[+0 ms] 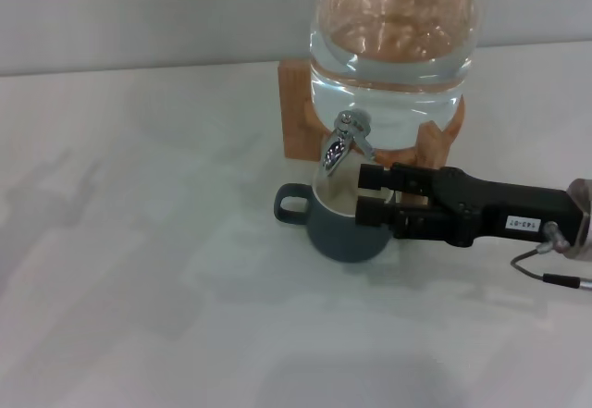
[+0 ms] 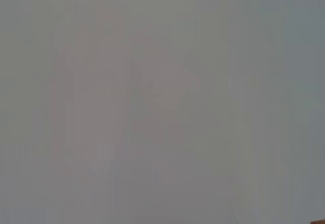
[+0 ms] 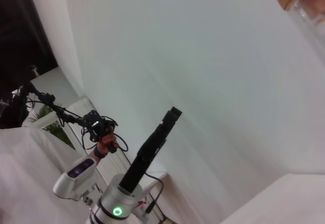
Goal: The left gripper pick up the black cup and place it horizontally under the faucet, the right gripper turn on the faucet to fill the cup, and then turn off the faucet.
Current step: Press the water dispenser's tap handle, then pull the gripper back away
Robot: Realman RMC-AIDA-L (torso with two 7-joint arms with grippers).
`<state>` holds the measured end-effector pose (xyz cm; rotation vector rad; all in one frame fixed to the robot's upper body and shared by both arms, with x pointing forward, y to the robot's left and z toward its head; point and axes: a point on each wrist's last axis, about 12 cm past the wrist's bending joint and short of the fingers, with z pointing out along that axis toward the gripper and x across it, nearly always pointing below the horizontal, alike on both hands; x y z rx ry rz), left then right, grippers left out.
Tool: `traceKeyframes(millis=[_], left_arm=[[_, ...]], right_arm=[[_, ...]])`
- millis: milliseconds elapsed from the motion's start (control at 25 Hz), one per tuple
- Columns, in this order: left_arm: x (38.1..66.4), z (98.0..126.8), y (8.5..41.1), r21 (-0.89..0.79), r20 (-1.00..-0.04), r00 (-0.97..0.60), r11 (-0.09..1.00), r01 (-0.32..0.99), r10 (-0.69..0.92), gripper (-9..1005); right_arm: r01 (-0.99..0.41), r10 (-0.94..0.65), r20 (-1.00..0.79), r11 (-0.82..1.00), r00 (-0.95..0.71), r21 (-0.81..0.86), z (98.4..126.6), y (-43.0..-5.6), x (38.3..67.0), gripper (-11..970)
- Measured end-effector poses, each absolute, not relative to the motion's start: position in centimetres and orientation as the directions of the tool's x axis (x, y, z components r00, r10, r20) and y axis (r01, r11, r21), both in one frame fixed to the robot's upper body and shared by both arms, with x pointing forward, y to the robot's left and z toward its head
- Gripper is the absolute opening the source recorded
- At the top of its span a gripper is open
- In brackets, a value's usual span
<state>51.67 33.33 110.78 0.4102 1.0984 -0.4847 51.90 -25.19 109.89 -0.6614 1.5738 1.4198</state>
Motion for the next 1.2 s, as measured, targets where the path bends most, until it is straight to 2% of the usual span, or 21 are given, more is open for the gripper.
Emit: traceKeyframes(millis=[360, 1200], left_arm=[[51.6, 110.8, 33.4, 0.076, -0.914, 0.370, 0.824, 0.561, -0.168, 486], [51.6, 110.7, 33.4, 0.077, -0.915, 0.368, 0.823, 0.563, -0.166, 495]], right_arm=[[-0.853, 0.152, -0.877, 0.204, -0.457, 0.480, 110.0, -24.1, 52.6, 842], [-0.853, 0.158, -0.892, 0.259, -0.425, 0.452, 110.4, -25.0, 53.6, 842]])
